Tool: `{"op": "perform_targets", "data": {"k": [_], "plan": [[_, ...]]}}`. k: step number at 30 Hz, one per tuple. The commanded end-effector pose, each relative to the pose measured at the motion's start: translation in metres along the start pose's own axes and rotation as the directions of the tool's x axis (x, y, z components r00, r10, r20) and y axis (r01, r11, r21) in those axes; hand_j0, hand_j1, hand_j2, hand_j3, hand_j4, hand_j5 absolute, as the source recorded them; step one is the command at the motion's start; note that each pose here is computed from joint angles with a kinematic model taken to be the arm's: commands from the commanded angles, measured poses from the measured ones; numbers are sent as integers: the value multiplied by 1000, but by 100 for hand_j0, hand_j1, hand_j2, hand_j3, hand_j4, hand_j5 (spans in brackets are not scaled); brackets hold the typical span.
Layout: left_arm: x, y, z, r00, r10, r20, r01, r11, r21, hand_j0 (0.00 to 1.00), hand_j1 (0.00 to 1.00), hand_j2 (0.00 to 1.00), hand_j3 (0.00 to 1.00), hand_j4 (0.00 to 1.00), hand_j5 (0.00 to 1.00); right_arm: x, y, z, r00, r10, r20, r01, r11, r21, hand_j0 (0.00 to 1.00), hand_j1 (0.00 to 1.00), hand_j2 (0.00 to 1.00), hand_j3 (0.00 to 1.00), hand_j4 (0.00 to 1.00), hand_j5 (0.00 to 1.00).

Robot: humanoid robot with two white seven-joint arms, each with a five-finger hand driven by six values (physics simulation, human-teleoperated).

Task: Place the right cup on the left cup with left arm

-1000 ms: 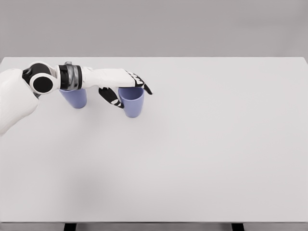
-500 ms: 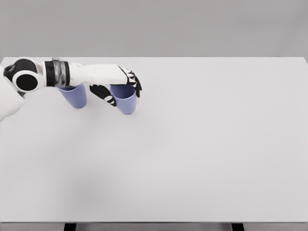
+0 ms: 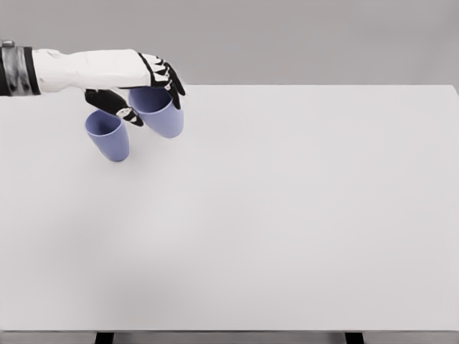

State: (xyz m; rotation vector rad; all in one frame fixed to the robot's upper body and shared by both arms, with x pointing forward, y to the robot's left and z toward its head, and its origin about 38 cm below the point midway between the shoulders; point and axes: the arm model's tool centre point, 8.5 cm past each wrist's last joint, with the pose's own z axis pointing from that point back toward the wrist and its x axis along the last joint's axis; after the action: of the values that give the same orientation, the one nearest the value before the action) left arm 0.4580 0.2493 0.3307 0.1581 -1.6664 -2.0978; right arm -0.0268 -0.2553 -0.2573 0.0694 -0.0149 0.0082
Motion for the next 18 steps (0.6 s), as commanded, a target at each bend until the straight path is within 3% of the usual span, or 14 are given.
{"op": "perform_targets", "data": {"k": [1,10,18], "plan": [[0,3,13,1000,14,-12,-14,1000,12,54,54,54,54,54,54,0,0,0,1000,1,0,-1,1000,0,100,100,100,100,100,100],[-4,21,41,997,-27,-74,27,1000,3,55,55,55,55,55,55,0,0,0,1000,1,0,-1,1000,0,100,100,100,100,100,100],[-22,29,72,985,-20,-170,20,1000,2,55,55,55,55,55,55,0,0,0,1000,-1,0,1,1000,0,100,100,100,100,100,100]]}}
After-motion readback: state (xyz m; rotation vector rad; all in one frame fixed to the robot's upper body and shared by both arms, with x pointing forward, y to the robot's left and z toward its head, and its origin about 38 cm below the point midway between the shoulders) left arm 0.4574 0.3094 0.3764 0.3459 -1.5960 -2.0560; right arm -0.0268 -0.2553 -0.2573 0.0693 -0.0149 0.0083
